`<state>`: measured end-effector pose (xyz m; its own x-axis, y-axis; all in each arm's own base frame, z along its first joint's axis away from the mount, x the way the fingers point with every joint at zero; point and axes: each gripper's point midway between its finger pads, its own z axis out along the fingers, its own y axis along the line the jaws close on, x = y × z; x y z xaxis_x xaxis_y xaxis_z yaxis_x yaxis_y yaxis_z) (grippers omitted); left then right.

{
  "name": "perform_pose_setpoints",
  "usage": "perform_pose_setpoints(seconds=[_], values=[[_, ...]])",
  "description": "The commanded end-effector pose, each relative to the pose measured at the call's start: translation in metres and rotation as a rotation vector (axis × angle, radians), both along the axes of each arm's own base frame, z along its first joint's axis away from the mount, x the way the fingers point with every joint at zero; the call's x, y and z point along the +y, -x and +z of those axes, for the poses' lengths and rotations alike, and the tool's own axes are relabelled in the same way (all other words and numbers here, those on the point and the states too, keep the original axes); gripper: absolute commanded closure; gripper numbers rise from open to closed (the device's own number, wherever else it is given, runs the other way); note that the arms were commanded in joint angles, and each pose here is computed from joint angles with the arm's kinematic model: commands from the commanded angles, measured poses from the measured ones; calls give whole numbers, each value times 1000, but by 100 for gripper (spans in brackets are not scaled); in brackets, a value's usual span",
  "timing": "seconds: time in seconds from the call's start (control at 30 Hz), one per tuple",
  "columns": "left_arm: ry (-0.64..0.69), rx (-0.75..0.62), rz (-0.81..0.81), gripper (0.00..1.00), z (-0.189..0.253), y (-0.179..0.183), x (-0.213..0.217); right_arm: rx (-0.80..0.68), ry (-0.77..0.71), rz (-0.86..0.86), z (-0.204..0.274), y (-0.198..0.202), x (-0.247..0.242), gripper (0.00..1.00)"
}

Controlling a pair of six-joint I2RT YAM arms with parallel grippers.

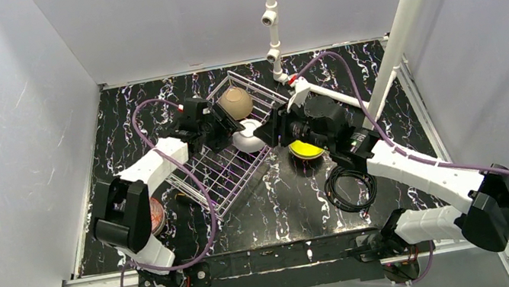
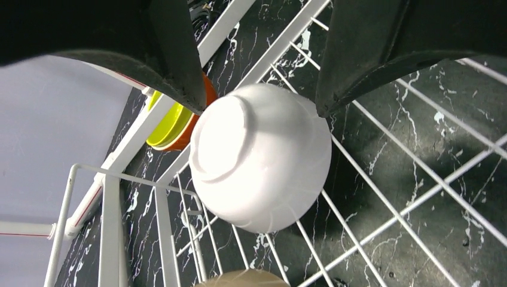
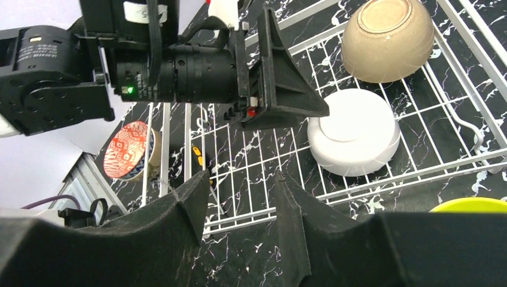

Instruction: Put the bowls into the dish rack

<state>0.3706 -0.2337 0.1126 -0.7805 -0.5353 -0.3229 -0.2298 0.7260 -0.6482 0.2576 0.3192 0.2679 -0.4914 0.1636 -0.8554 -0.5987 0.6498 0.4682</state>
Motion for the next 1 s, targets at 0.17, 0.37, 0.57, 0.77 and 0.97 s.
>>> perform_pose_setpoints(seconds=[0.17, 0.37, 0.57, 0.77, 0.97], values=[[66, 52, -11, 42, 13, 19, -20, -40, -27, -33, 10, -7, -2, 47], [32, 88, 24, 46, -5, 7, -23, -47, -27, -55, 10, -8, -7, 47], [22, 21, 52, 54, -2, -21, -32, -41, -18, -59, 7, -9, -7, 47], [81, -42, 56, 56, 1, -46, -48, -20, 8, -66, 1, -10, -8, 47], [117, -39, 9, 58, -3, -53, -63, 14, 77, -160, -14, -17, -25, 47]])
